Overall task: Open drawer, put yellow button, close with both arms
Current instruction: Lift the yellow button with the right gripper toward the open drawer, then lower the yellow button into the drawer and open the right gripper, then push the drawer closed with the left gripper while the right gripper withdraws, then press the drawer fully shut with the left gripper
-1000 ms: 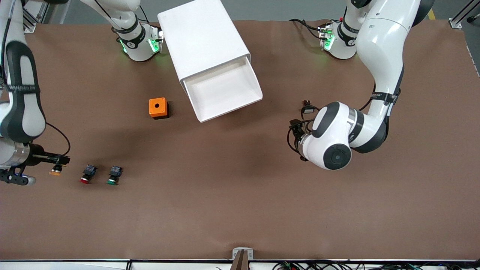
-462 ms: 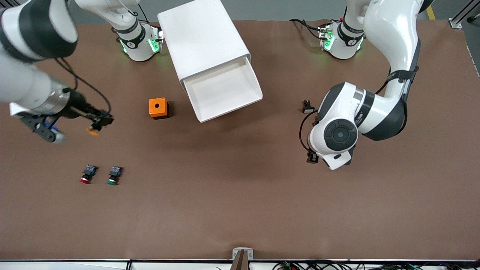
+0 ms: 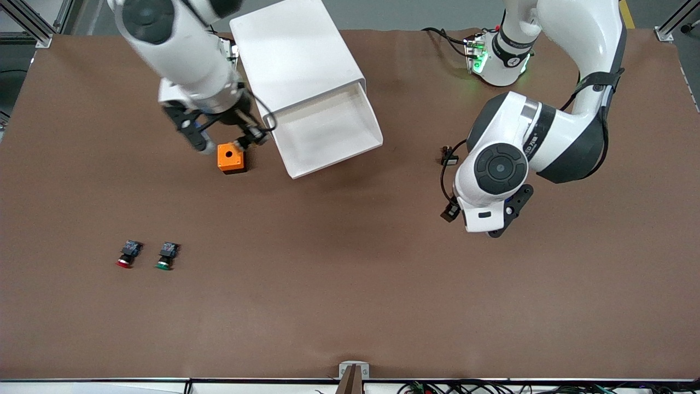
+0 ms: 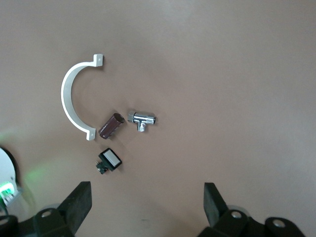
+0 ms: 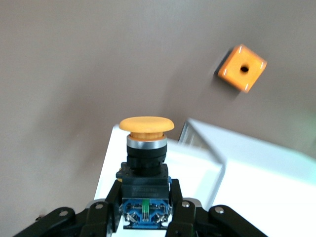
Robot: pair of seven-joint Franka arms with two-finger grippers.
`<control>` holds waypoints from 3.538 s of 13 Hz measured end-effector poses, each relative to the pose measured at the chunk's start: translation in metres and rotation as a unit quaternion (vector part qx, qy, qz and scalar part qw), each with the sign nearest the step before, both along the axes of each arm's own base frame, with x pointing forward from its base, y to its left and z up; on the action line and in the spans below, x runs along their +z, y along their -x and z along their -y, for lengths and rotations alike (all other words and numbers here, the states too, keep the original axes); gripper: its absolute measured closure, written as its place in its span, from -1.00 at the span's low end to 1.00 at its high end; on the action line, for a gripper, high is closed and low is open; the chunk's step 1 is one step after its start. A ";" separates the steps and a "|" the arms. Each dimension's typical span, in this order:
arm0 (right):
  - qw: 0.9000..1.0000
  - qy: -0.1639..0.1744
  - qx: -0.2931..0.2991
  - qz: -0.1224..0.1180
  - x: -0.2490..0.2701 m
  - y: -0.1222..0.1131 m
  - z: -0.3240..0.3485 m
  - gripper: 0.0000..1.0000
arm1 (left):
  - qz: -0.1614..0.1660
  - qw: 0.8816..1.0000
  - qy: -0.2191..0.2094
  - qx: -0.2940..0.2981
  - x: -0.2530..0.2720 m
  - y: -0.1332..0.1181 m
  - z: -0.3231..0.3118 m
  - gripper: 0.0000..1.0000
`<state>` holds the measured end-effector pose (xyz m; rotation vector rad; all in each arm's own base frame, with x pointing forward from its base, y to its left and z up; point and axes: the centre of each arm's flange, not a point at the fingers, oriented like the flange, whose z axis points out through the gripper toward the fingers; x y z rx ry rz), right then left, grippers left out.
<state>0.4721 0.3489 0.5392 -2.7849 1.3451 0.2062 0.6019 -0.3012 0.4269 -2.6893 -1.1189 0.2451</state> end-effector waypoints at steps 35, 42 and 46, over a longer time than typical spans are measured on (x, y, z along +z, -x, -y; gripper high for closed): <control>0.954 0.052 0.296 0.018 -0.004 -0.003 -0.045 -1.00 | -0.079 0.962 0.180 -0.190 -0.074 0.169 0.235 -1.00; 0.900 0.025 0.435 0.010 0.020 -0.099 0.126 -1.00 | -0.124 0.957 0.194 -0.179 -0.084 0.209 0.259 -1.00; 0.891 0.012 0.453 0.013 0.021 -0.133 0.246 -1.00 | -0.141 0.956 0.197 -0.164 -0.087 0.220 0.264 -1.00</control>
